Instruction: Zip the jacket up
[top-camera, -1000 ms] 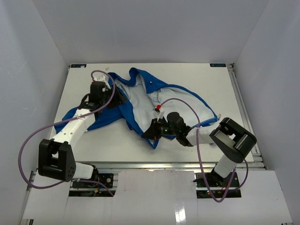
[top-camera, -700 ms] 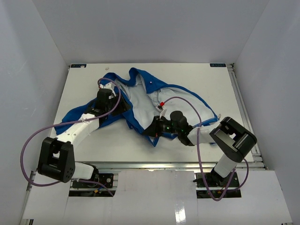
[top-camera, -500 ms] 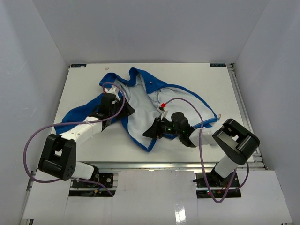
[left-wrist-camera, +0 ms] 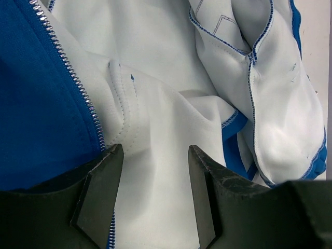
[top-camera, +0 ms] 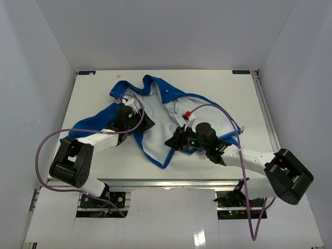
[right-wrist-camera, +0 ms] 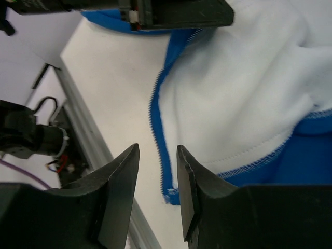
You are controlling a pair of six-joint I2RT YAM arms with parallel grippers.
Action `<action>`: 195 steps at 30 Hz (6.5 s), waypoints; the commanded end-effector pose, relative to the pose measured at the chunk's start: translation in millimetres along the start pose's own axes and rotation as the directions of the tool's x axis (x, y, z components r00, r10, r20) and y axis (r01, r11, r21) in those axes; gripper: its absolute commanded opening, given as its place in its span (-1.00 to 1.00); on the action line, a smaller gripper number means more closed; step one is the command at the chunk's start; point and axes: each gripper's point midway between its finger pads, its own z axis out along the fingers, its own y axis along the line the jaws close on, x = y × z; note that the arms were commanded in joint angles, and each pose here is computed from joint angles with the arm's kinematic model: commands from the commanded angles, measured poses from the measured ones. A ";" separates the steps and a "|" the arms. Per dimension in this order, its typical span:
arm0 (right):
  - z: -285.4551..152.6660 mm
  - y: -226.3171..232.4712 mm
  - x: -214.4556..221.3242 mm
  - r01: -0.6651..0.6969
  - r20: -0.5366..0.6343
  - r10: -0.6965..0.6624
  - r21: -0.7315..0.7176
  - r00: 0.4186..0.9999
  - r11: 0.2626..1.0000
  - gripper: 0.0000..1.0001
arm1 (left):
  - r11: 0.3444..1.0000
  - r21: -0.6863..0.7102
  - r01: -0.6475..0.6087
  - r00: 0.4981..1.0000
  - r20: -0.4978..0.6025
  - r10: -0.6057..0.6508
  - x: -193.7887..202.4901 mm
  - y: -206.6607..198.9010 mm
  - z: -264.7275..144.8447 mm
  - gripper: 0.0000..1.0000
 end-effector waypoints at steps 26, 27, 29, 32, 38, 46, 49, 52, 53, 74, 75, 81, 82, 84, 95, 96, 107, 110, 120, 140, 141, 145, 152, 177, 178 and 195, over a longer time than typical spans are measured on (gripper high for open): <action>-144.9 -138.8 -67.6 -0.236 0.335 0.001 0.662 0.942 0.711 0.41 | 0.954 0.107 -0.281 0.960 0.016 0.281 39.0 -58.0 -15.7 0.36; -155.7 -146.7 -69.6 -0.265 0.361 0.003 0.680 0.933 0.683 0.41 | 0.949 0.110 -0.295 0.956 0.028 0.293 37.4 -60.9 -18.0 0.36; -178.0 -163.4 -74.6 -0.329 0.417 0.006 0.708 0.909 0.625 0.42 | 0.941 0.117 -0.317 0.948 0.055 0.313 34.4 -66.6 -22.0 0.36; -201.1 -187.9 -65.4 -0.386 0.439 0.033 0.750 0.898 0.538 0.42 | 0.932 0.168 -0.321 0.947 0.074 0.312 36.4 -76.5 -27.6 0.37; -243.0 -220.2 -49.0 -0.495 0.521 0.040 0.781 0.853 0.381 0.41 | 0.920 0.267 -0.287 0.956 0.025 0.292 51.3 -90.2 -26.6 0.37; -259.2 -236.6 -25.4 -0.624 0.633 0.064 0.734 0.772 0.267 0.41 | 0.928 0.235 -0.290 0.955 0.004 0.297 54.2 -82.6 -19.2 0.37; -262.1 -243.0 -17.7 -0.627 0.630 0.075 0.743 0.773 0.232 0.42 | 0.931 0.223 -0.289 0.955 0.001 0.296 54.7 -80.0 -18.9 0.37; -263.9 -251.5 -12.6 -0.629 0.628 0.080 0.749 0.774 0.211 0.43 | 0.931 0.226 -0.286 0.956 0.000 0.293 54.5 -80.9 -19.6 0.37; -261.5 -254.0 -11.9 -0.627 0.625 0.088 0.747 0.776 0.220 0.44 | 0.931 0.229 -0.284 0.957 -0.002 0.292 54.8 -81.6 -19.8 0.37; -231.7 -319.6 -24.6 -0.633 0.602 0.208 0.688 0.771 0.355 0.14 | 0.930 0.248 -0.270 0.958 -0.031 0.286 61.2 -83.6 -16.3 0.37; -230.4 -321.0 -24.9 -0.629 0.599 0.207 0.689 0.774 0.360 0.08 | 0.931 0.248 -0.269 0.958 -0.032 0.285 61.3 -83.7 -16.3 0.36; -227.0 -331.8 -19.2 -0.609 0.568 0.225 0.712 0.792 0.348 -0.23 | 0.932 0.244 -0.267 0.959 -0.028 0.282 60.3 -83.6 -16.5 0.36; -225.9 -332.4 -20.4 -0.608 0.566 0.225 0.711 0.793 0.354 -0.33 | 0.932 0.242 -0.268 0.959 -0.027 0.282 60.3 -83.3 -16.4 0.36; -223.4 -331.9 -21.9 -0.608 0.564 0.231 0.704 0.792 0.366 -0.51 | 0.934 0.237 -0.269 0.959 -0.026 0.283 60.5 -81.9 -16.4 0.36; -228.0 -283.6 -101.2 -0.491 0.549 0.074 0.670 0.833 0.558 -0.84 | 0.941 0.205 -0.270 0.961 -0.001 0.276 54.8 -77.8 -17.3 0.36; -227.6 -274.4 -110.9 -0.461 0.539 0.046 0.669 0.841 0.583 -0.84 | 0.942 0.200 -0.270 0.962 0.006 0.274 53.1 -77.8 -17.7 0.36; -176.7 -171.1 -129.4 -0.178 0.379 -0.113 0.652 0.918 0.737 -0.85 | 0.954 0.141 -0.265 0.964 0.030 0.264 47.8 -67.2 -18.1 0.36; -176.7 -169.0 -120.0 -0.227 0.415 -0.090 0.653 0.906 0.722 -0.76 | 0.957 0.124 -0.264 0.965 0.028 0.262 48.4 -63.2 -16.5 0.36; -205.2 -220.7 -102.2 -0.536 0.583 0.051 0.704 0.811 0.466 0.14 | 0.957 0.120 -0.263 0.965 0.014 0.263 51.6 -61.3 -14.0 0.36; -213.7 -301.2 -28.1 -0.699 0.645 0.275 0.623 0.713 0.352 0.18 | 0.957 0.119 -0.265 0.964 0.006 0.266 52.5 -60.8 -12.2 0.36; -211.8 -302.7 -26.6 -0.701 0.643 0.283 0.620 0.711 0.351 0.18 | 0.957 0.119 -0.266 0.964 0.005 0.267 52.7 -60.9 -12.0 0.36; -206.3 -313.2 -24.2 -0.707 0.643 0.297 0.620 0.706 0.341 0.18 | 0.956 0.120 -0.267 0.963 0.003 0.268 53.2 -61.0 -11.5 0.36; -206.7 -329.4 -27.3 -0.702 0.645 0.281 0.628 0.711 0.335 -0.24 | 0.957 0.115 -0.267 0.963 -0.003 0.269 54.1 -59.7 -10.1 0.36; -90.4 -129.9 -71.1 0.124 0.089 -0.214 0.583 0.973 0.803 -0.73 | 0.962 0.085 -0.261 0.965 0.026 0.260 47.5 -56.5 -12.2 0.36; -84.1 -122.0 -61.3 0.151 0.060 -0.224 0.568 0.973 0.809 -0.70 | 0.962 0.074 -0.263 0.965 0.033 0.261 46.0 -54.9 -12.4 0.36; -72.8 -80.9 52.0 0.328 -0.266 -0.218 0.503 0.939 0.800 -0.20 | 0.954 0.140 -0.265 0.964 0.044 0.261 49.3 -64.0 -13.6 0.36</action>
